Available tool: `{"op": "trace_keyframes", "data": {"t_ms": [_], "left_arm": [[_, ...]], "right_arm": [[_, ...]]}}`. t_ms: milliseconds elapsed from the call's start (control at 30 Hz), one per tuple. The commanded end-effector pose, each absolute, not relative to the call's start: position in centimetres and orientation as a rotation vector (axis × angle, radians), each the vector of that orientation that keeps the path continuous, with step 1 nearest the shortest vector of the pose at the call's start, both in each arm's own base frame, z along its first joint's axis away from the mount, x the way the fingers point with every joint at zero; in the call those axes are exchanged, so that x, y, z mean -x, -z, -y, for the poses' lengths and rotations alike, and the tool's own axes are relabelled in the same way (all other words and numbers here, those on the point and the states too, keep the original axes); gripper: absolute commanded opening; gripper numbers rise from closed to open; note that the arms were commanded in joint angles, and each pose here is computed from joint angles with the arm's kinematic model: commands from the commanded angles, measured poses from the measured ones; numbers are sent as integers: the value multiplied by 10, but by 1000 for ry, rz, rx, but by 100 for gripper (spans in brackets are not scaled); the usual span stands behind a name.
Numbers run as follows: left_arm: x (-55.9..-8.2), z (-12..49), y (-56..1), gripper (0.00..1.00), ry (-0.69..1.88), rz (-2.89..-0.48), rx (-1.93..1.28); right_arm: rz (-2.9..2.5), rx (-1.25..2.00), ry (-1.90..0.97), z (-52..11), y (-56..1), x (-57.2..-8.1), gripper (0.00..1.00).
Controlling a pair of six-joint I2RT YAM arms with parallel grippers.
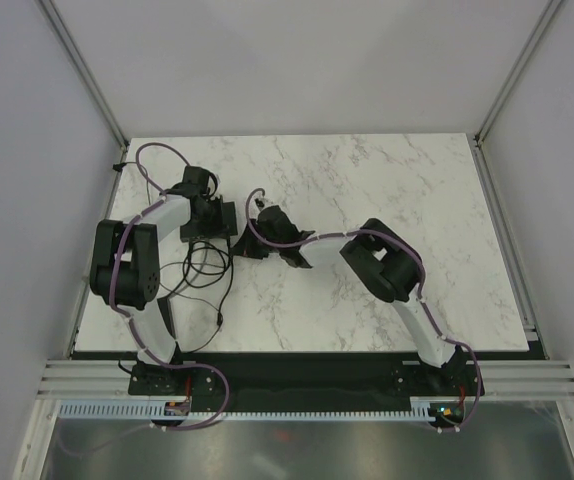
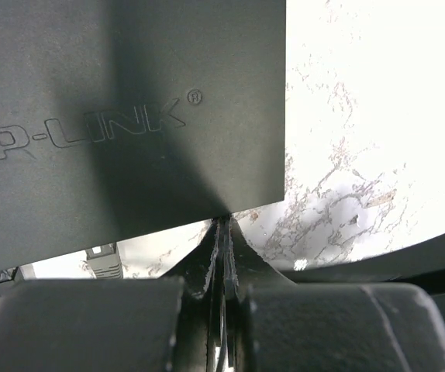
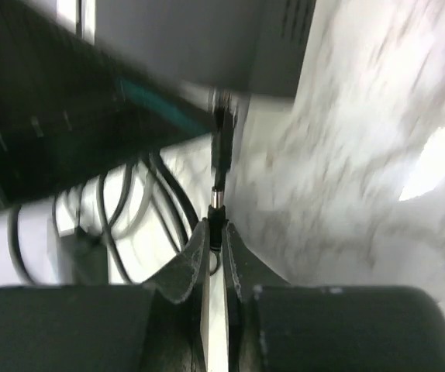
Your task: Pull the plug from the switch port
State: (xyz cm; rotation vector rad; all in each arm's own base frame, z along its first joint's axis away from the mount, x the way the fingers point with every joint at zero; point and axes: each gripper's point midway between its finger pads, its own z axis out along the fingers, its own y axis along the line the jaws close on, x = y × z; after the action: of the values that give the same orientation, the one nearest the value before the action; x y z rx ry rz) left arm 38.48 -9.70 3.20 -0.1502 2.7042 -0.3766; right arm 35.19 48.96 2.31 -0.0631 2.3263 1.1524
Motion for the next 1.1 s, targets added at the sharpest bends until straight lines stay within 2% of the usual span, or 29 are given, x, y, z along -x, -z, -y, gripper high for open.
{"op": "trace_keyframes", "data": {"t_ms": [0, 33, 100, 367, 533, 667, 700, 733, 800, 1067], "left_arm": [[-406, 83, -27, 2, 295, -2643, 185], [-406, 83, -27, 2, 299, -2644, 186], [-407, 83, -28, 2, 302, -2643, 189], [-406, 88, -43, 2, 341, -2607, 159], [-399, 90, -73, 2, 375, -2531, 134], [-388, 88, -104, 2, 385, -2451, 121], [-400, 93, -121, 17, 416, -2355, 86], [-399, 91, -136, 20, 398, -2309, 48], [-395, 88, -143, 23, 380, -2285, 43], [-395, 80, -163, 24, 368, -2227, 39]], "right_arm": [[-2375, 78, -1501, -491, -30, -303, 0], [-2319, 47, -1667, -497, -45, -297, 0], [-2298, -4, -1738, -492, -47, -297, 0], [-2311, 96, -1318, -461, -48, -326, 0], [-2294, 127, -1284, -454, -64, -321, 0], [-2332, 178, -1257, -442, -58, -298, 0], [-2332, 205, -1250, -441, -60, -292, 0], [-2344, 231, -1245, -443, -58, -284, 0], [-2361, 273, -1234, -443, -54, -272, 0], [-2386, 377, -1187, -454, -52, -235, 0]]}}
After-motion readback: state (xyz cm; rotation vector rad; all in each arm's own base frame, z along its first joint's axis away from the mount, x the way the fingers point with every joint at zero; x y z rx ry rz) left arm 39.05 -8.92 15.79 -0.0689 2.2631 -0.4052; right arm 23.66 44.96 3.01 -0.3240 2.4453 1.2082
